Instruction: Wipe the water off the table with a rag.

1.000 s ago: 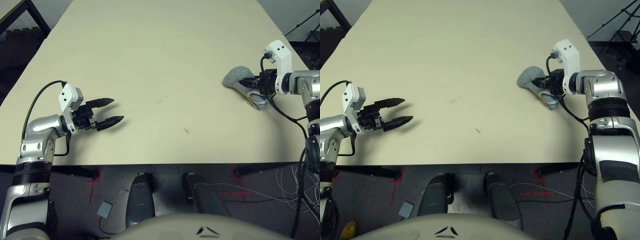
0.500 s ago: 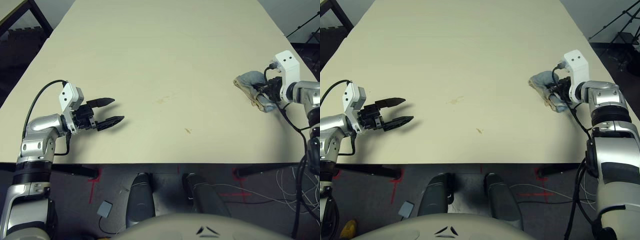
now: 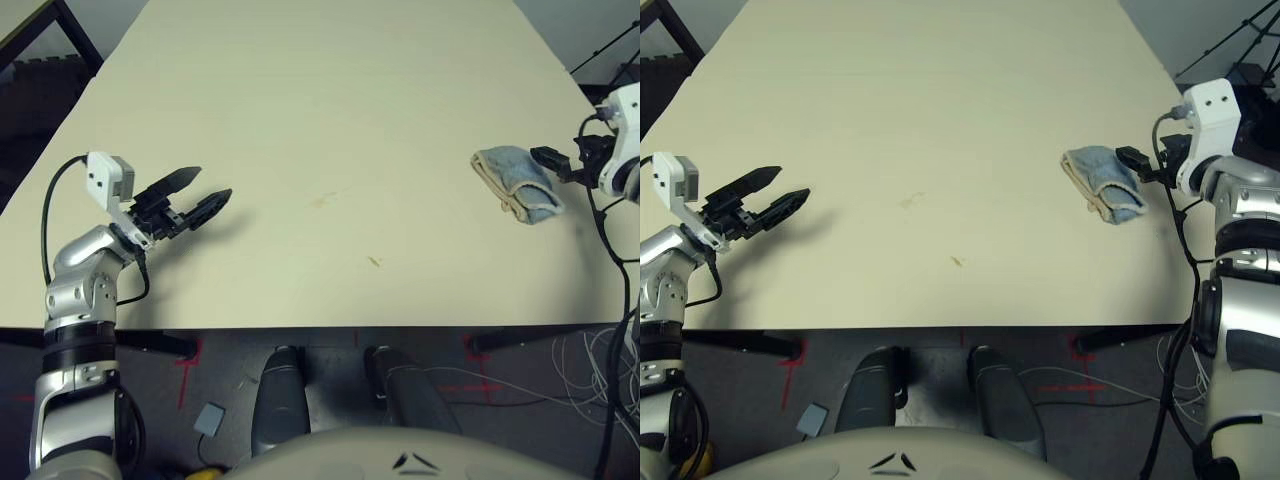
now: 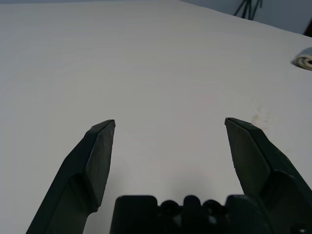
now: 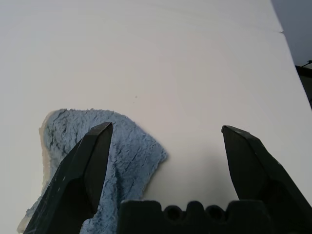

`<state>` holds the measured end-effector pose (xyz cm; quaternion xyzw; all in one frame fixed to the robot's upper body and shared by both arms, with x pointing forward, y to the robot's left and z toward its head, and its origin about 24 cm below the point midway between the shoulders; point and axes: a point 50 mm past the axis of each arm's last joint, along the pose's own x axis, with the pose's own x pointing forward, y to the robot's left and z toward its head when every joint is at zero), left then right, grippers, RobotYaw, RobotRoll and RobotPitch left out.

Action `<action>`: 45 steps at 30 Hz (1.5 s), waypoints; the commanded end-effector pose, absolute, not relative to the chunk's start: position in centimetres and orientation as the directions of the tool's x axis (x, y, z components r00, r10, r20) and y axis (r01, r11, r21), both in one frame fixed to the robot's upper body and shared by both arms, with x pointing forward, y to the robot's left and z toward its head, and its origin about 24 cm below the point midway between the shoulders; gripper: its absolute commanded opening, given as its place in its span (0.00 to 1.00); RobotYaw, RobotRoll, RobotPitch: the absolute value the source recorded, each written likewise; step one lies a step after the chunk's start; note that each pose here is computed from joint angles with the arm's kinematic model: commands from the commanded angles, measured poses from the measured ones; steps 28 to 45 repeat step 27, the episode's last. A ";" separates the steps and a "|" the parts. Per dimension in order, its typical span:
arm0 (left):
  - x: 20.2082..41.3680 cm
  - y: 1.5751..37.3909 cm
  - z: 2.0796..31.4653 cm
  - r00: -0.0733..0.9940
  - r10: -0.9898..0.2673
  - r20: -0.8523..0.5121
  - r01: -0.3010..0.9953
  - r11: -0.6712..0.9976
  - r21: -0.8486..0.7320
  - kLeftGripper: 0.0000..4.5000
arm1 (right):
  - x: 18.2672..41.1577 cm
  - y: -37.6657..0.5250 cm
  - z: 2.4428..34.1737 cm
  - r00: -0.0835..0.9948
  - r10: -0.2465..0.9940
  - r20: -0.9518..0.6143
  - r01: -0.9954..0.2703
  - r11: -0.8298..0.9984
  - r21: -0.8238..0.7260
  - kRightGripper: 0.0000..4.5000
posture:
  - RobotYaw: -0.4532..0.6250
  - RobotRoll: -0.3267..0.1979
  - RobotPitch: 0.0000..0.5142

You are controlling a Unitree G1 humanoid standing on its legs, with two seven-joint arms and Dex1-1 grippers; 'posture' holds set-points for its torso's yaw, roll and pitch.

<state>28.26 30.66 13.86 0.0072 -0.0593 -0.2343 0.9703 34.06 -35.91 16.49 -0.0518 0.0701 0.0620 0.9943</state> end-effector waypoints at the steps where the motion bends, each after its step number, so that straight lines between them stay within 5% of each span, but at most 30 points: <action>1: 28.4 32.3 13.8 0.946 -0.297 0.134 0.293 0.955 0.048 1.00 | 33.5 -36.4 16.5 0.993 0.115 -0.031 -0.117 0.992 -0.055 1.00 | 0.39 0.62 0.32; 13: 29.7 35.4 14.8 0.976 0.029 0.216 -0.040 0.998 0.045 1.00 | 30.7 -38.9 14.1 0.992 -0.025 0.123 0.016 0.997 0.073 1.00 | 0.39 0.62 0.33; 45: 30.6 35.7 14.9 0.974 0.051 0.220 -0.065 0.996 0.061 1.00 | 30.4 -38.6 13.5 0.985 -0.036 0.170 0.022 0.996 0.083 1.00 | 0.38 0.62 0.33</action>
